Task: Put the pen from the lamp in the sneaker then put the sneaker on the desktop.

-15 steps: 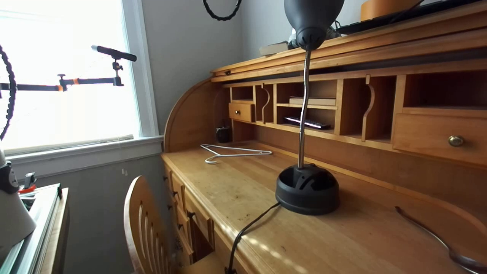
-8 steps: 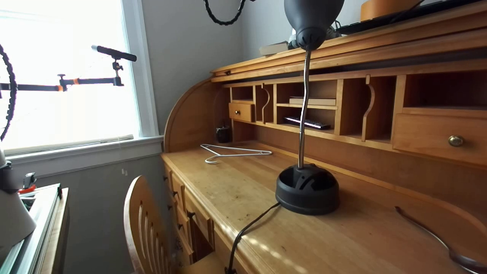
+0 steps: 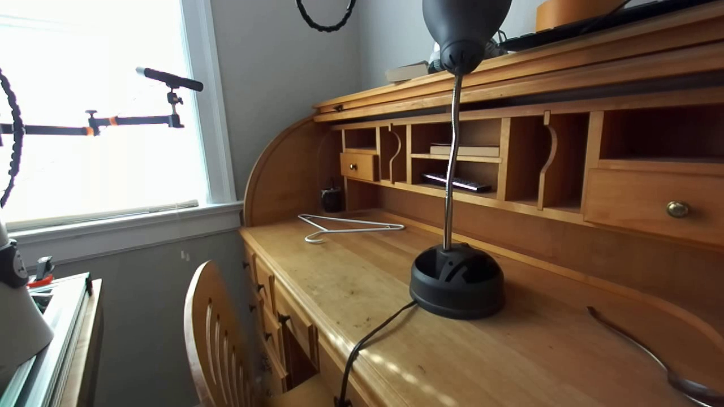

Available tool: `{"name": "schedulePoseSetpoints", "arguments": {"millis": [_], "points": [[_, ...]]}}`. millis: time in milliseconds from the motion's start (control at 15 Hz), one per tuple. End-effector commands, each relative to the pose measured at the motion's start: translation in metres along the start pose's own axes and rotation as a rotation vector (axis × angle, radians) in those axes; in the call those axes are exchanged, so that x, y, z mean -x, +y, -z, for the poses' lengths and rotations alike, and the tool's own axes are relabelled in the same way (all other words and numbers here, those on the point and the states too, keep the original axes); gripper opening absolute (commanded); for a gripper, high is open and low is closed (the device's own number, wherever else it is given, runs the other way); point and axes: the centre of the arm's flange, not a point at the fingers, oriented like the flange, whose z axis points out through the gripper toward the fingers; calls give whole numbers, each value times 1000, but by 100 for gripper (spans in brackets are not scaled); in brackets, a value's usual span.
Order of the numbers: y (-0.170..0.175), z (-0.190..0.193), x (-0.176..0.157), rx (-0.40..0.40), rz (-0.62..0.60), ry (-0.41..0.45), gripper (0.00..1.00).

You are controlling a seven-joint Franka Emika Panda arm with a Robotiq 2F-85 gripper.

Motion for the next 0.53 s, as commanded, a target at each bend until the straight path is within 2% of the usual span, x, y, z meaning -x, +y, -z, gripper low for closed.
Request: {"name": "schedulePoseSetpoints", "arguments": {"millis": [0,267,467], "points": [[11,12,32,15,6,-71,100],[16,3,60,13,51,-61,100],[18,-7,75,-13,95,-22,100]]}}
